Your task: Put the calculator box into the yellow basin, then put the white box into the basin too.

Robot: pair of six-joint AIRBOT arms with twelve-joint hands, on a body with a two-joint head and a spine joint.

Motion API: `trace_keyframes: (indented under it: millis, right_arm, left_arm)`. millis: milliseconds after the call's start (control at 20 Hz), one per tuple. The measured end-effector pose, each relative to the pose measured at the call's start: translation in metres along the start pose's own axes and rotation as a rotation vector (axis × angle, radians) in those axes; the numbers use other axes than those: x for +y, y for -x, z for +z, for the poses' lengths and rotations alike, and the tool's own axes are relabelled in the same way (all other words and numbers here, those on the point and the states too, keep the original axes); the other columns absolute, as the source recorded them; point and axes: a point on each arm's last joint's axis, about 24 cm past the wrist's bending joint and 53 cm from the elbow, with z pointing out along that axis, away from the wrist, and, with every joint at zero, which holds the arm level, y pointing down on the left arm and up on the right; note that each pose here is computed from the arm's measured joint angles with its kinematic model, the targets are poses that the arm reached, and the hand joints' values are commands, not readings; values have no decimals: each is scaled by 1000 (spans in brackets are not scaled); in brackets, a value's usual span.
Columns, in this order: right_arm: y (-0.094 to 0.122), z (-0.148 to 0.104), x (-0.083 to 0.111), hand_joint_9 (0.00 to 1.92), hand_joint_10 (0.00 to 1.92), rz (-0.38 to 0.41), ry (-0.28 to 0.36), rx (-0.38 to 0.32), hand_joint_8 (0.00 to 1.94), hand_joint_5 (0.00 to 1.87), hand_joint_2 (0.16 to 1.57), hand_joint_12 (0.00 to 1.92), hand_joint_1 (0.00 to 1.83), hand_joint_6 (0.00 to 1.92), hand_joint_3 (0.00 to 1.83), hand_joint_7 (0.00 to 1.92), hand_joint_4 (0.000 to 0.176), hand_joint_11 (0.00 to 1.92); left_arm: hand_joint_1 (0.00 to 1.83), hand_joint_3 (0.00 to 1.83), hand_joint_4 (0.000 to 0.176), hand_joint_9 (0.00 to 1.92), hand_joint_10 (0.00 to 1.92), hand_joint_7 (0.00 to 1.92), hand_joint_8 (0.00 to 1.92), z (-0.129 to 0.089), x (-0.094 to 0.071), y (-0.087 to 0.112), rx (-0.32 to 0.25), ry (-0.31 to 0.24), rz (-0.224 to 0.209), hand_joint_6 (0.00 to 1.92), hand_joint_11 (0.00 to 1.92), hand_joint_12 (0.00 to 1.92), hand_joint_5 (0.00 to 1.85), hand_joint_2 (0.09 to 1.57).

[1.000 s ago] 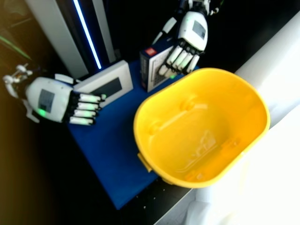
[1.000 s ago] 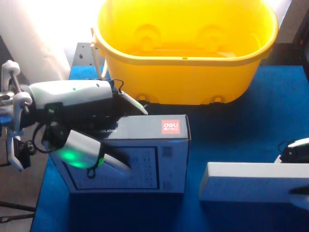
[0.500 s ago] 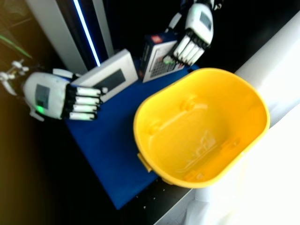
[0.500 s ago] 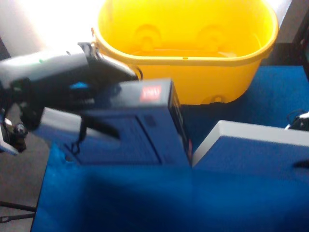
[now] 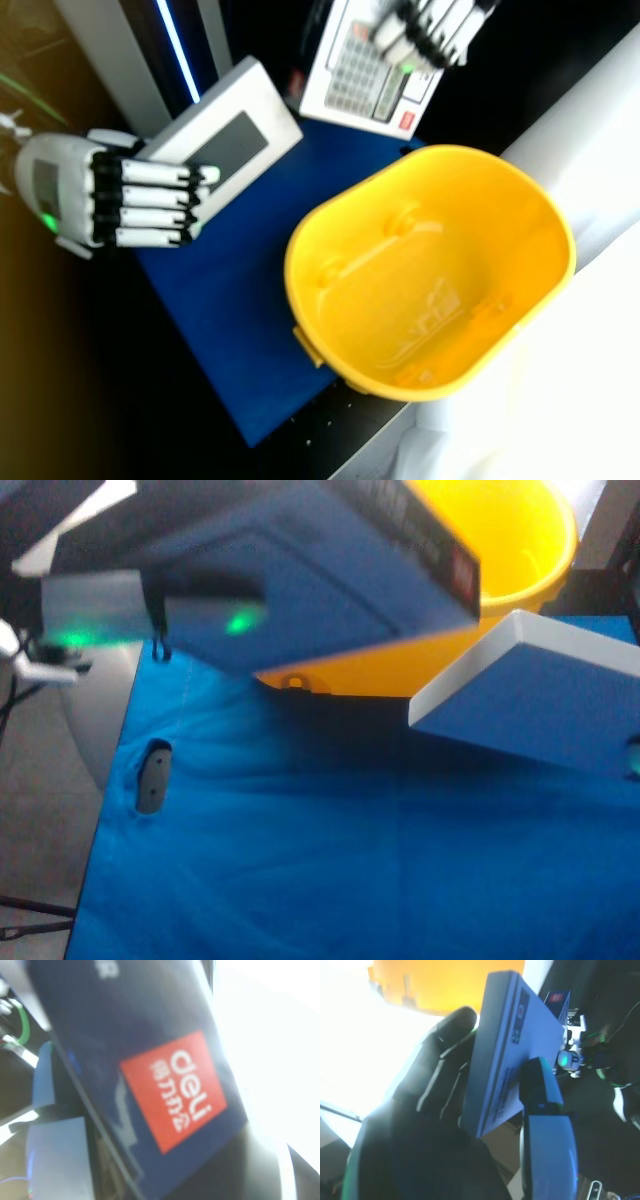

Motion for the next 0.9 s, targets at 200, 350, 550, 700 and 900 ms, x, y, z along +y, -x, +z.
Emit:
trace_keyframes:
  millis: [200,350,550,700,900]
  right_arm:
    - [2,2,-5,943,1085,-2,-1,-6,1041,967,1115,1438,1231,983,0,1005,0,794]
    - [3,6,-1,859,1269,-4,20,-9,1065,941,1124,1488,1370,1033,3,940,0,689]
    - [-5,9,-2,864,1236,9,30,9,1083,885,1135,1340,1369,1146,2,928,0,729]
    - [-10,16,-2,850,1267,19,40,24,1089,863,1144,1368,1366,1187,1,916,0,728]
    - [-15,18,-4,851,1264,23,41,41,1097,907,1135,1411,1369,1099,0,932,0,705]
  left_arm:
    - [1229,1,0,999,1210,988,1125,25,-13,36,-113,-90,25,1182,912,1593,772,1167]
    - [1255,6,0,991,1247,996,1081,52,-14,50,-132,-114,60,1144,915,1588,784,1154]
    - [1341,2,0,890,1439,959,987,92,0,58,-116,-67,100,1166,893,1604,712,1169]
    - [1338,3,0,919,1298,870,1133,114,35,41,-46,42,118,1193,796,1426,761,1166]
    - [1458,0,0,853,1204,811,1187,133,94,13,43,215,126,1272,718,1585,756,1166]
